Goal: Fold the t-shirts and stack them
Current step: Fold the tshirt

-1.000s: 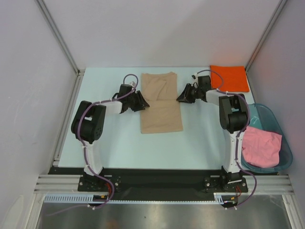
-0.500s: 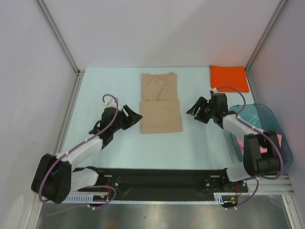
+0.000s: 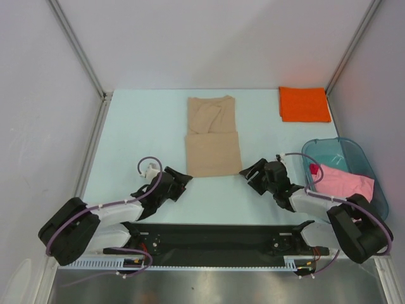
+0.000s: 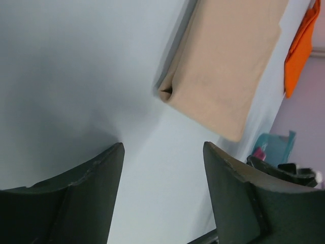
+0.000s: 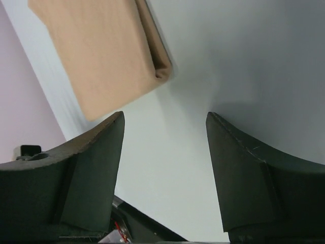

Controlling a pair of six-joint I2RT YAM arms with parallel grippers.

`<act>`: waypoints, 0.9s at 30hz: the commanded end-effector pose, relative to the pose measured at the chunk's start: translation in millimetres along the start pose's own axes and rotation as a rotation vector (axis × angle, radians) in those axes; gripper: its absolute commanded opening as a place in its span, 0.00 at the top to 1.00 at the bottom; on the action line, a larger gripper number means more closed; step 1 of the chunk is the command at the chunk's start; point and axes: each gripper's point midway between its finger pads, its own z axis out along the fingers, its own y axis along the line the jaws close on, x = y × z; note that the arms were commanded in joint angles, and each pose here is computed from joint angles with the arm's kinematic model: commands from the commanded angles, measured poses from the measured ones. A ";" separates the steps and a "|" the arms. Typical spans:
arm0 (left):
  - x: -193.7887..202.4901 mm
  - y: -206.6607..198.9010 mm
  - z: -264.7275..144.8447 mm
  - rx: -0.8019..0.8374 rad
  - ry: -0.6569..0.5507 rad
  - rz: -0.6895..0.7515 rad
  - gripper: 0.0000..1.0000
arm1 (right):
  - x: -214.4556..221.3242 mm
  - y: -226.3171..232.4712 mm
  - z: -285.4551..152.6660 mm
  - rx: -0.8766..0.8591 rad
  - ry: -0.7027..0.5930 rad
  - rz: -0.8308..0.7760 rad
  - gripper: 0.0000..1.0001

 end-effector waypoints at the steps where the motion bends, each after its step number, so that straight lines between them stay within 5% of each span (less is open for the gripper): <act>1: -10.3 -13.4 10.6 0.018 -0.069 -0.124 0.31 | -28.9 26.3 7.4 -0.094 -0.184 0.118 0.30; 9: -0.8 6.5 25.8 -0.097 -0.053 -0.225 0.43 | -21.1 8.9 24.7 -0.034 -0.191 0.189 0.43; 27: -18.4 24.7 37.8 -0.159 -0.123 -0.257 0.54 | 10.3 -4.5 36.9 0.022 -0.093 0.210 0.48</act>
